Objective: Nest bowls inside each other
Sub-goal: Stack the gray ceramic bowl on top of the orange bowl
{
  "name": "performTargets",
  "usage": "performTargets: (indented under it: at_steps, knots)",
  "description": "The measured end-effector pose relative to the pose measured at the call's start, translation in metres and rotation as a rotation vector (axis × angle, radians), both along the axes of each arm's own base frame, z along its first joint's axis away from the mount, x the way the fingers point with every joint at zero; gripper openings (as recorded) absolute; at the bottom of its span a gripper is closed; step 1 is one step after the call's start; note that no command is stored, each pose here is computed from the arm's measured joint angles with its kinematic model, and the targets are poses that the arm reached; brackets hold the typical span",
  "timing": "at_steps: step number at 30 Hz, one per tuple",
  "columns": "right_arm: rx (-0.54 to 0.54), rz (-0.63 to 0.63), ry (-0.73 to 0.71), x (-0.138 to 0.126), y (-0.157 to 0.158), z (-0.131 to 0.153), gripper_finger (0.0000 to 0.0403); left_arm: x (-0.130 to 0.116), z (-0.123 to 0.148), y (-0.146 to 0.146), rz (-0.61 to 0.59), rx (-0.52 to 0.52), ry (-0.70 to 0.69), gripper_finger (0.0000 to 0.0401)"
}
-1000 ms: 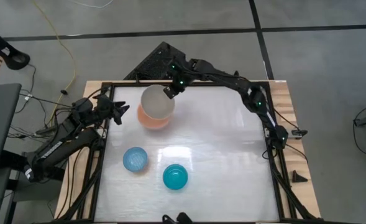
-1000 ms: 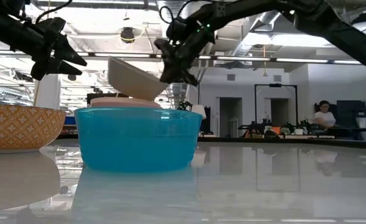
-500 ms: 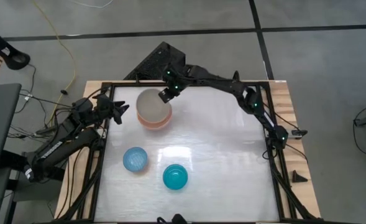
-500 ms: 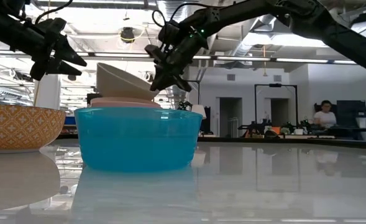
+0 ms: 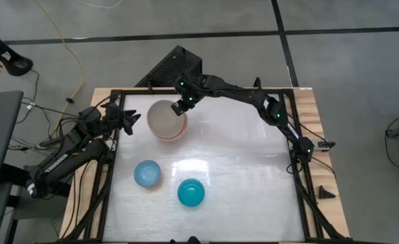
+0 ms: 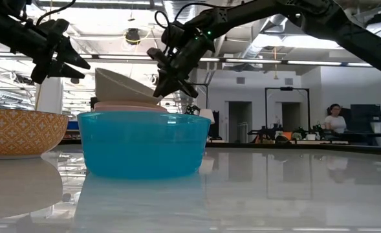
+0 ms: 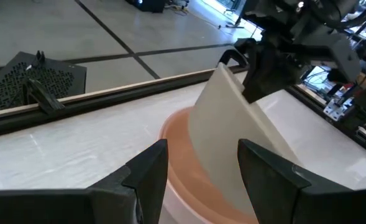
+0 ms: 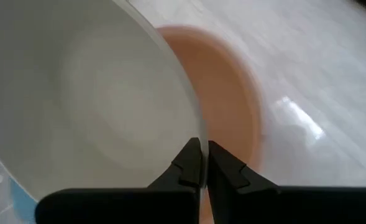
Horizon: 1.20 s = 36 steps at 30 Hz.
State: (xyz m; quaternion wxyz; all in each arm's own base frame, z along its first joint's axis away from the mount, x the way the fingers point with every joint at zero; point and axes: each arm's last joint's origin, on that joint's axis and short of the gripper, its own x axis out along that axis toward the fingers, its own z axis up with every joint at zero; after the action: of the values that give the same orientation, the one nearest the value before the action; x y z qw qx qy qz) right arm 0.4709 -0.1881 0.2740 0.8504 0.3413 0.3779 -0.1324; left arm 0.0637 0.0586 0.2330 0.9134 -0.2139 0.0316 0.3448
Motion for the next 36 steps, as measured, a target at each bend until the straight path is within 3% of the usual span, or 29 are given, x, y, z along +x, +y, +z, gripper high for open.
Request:
performTargets:
  at_steps: [8,22,29,36]
  knots:
    - [-0.012,-0.010,0.019,-0.001,0.000,-0.001,0.0043,0.000,0.000,0.000,-0.001,-0.008,-0.007,0.0183]
    - [-0.036,-0.005,0.021,0.002,0.006,-0.001,0.0109,0.000,0.000,0.000,-0.004,-0.011,-0.009,0.0183]
    - [-0.022,-0.005,0.042,-0.001,0.004,-0.002,0.0160,0.000,0.000,0.000,-0.005,-0.012,-0.010,0.0183]
    - [-0.011,-0.014,0.036,-0.016,-0.015,0.016,0.0221,0.000,0.000,0.000,-0.005,-0.012,-0.010,0.0183]
